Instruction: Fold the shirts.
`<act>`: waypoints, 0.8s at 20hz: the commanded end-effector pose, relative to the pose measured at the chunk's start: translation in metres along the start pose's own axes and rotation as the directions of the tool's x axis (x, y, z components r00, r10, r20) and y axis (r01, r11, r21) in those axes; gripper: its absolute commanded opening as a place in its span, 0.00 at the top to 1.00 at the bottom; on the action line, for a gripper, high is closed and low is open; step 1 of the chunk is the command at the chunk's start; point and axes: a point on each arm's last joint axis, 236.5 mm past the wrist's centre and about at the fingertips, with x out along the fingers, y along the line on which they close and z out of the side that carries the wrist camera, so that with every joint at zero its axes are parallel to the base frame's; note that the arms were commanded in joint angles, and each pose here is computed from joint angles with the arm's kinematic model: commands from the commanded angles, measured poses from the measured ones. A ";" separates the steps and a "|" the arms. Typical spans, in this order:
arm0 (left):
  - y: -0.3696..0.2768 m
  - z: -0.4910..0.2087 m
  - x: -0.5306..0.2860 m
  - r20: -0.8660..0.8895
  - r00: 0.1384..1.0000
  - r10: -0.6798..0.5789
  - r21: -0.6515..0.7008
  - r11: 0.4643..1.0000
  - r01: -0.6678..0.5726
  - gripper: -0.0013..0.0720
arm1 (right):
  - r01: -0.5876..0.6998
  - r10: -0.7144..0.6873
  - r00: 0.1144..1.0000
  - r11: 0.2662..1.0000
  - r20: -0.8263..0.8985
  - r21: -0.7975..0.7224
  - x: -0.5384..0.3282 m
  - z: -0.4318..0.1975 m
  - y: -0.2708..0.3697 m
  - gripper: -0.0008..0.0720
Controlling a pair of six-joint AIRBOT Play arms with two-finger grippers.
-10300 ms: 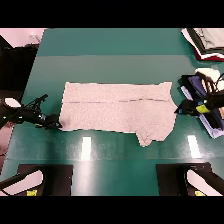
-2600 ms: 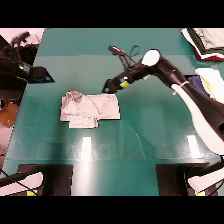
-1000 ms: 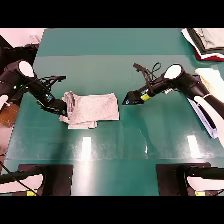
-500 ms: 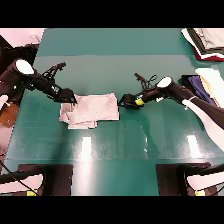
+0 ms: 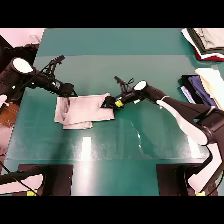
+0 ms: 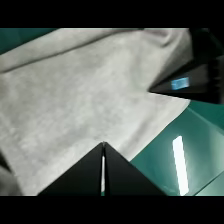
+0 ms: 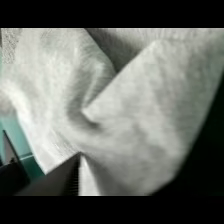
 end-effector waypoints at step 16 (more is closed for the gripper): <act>-0.049 0.030 -0.048 0.152 0.985 -0.081 0.058 0.996 0.073 0.95 | 0.369 -0.348 0.700 0.924 0.623 0.101 -0.423 0.123 -0.080 0.98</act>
